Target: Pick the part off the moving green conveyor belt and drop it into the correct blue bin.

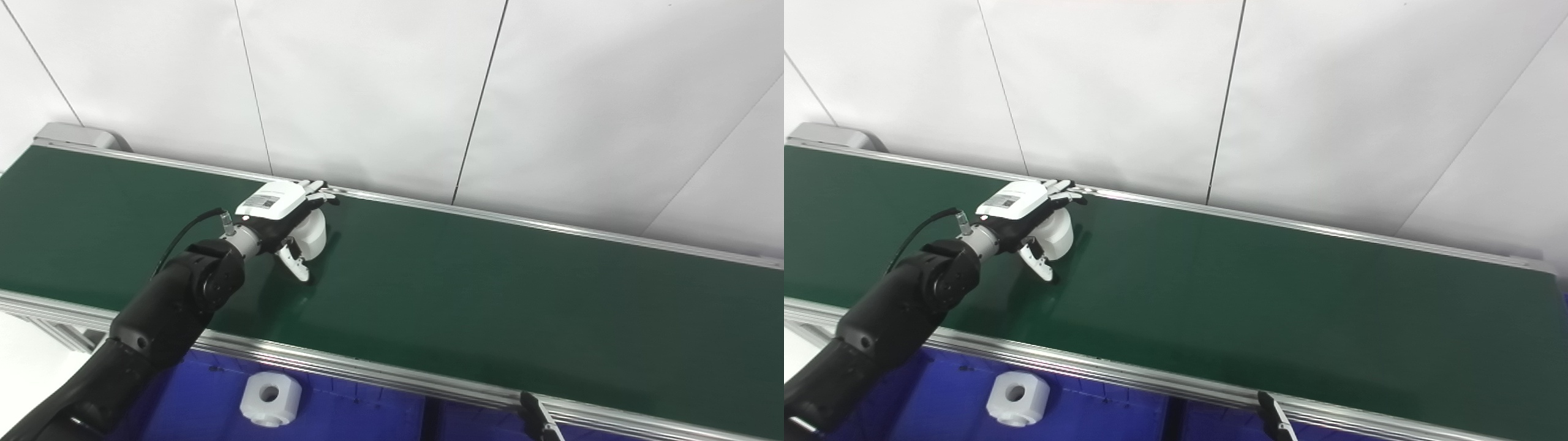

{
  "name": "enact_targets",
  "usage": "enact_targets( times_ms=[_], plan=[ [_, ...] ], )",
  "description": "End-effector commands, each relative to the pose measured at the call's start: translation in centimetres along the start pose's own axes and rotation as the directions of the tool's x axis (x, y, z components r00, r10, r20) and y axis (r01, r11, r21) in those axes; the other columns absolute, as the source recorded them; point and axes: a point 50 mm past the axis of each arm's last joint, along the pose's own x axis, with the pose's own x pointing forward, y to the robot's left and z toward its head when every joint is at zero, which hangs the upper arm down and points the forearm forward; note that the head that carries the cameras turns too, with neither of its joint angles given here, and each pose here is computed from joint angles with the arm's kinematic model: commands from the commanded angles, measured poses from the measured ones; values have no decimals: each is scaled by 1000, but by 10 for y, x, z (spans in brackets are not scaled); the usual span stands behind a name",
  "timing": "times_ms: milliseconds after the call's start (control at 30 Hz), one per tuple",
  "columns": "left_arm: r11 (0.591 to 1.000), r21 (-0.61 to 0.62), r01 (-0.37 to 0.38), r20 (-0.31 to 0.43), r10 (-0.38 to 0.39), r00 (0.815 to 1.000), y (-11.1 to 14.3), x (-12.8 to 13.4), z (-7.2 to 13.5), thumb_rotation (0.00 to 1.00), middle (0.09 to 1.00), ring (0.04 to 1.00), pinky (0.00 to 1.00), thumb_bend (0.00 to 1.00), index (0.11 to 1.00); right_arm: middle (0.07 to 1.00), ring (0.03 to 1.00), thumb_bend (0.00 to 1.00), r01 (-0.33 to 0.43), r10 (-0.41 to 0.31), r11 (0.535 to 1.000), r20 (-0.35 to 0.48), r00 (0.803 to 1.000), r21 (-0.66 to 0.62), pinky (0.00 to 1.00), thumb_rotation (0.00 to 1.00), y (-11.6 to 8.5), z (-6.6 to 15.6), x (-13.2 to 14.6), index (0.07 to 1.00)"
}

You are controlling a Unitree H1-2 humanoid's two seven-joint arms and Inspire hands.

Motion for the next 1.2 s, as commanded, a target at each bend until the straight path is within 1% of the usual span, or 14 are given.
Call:
enact_targets(
  times_ms=[0,100,200,233,300,333,367,433,500,600,700,800,1000,1167],
  plan=[
    [991,81,-104,11,103,995,22,14,-2,41,979,1000,1000,880,834,937,927,821,11,-11,1000,78,997,5,904,380,-3,9,2,933],
    [987,115,-108,-2,109,994,16,24,-5,3,955,987,1000,819,814,934,917,824,18,-18,1000,77,997,3,884,385,-3,9,2,929],
    [993,44,-109,-28,111,993,14,31,-6,0,906,914,934,764,763,934,919,822,22,-23,1000,77,997,7,891,380,-3,9,2,930],
    [994,12,-108,-37,108,993,13,33,-5,0,798,617,599,569,714,928,909,826,25,-25,1000,77,997,6,873,385,-4,9,2,927],
    [993,-46,-107,-48,104,993,12,35,-6,0,734,509,427,504,688,927,905,827,28,-28,1000,76,997,7,865,386,-4,9,2,926],
    [992,-74,-105,-43,102,994,10,37,-6,0,618,481,380,502,647,928,907,827,28,-28,1000,77,997,5,866,386,-4,9,2,926],
    [990,-94,-104,-39,100,994,9,38,-7,0,571,444,378,499,575,931,912,824,27,-27,1000,77,997,3,874,389,-4,9,3,927],
    [982,-158,-104,-26,101,994,7,37,-6,0,533,415,363,497,510,930,913,821,28,-28,1000,77,997,3,871,387,-5,9,3,927],
    [965,-224,-134,-7,136,991,5,35,-3,0,489,385,306,496,517,928,905,815,28,-28,1000,77,997,4,863,380,-5,9,3,926],
    [909,-368,-195,1,210,978,2,27,6,0,467,368,285,496,522,928,905,810,29,-29,1000,78,997,-3,869,378,-6,9,3,924],
    [869,-448,-209,11,239,971,2,16,13,0,483,409,185,500,494,931,911,810,27,-27,1000,80,996,0,876,382,-5,9,3,925],
    [854,-474,-215,31,260,965,1,6,16,0,447,349,205,494,515,933,909,813,27,-28,1000,80,996,6,873,380,-5,10,2,922],
    [791,-581,-189,109,306,946,1,-40,28,0,482,383,328,498,508,928,904,815,29,-30,1000,93,995,8,859,387,-4,16,0,923],
    [799,-589,-123,205,296,933,-3,-81,45,0,522,439,414,499,465,930,916,818,31,-33,999,105,994,19,881,387,-5,23,-1,921]
  ],
)
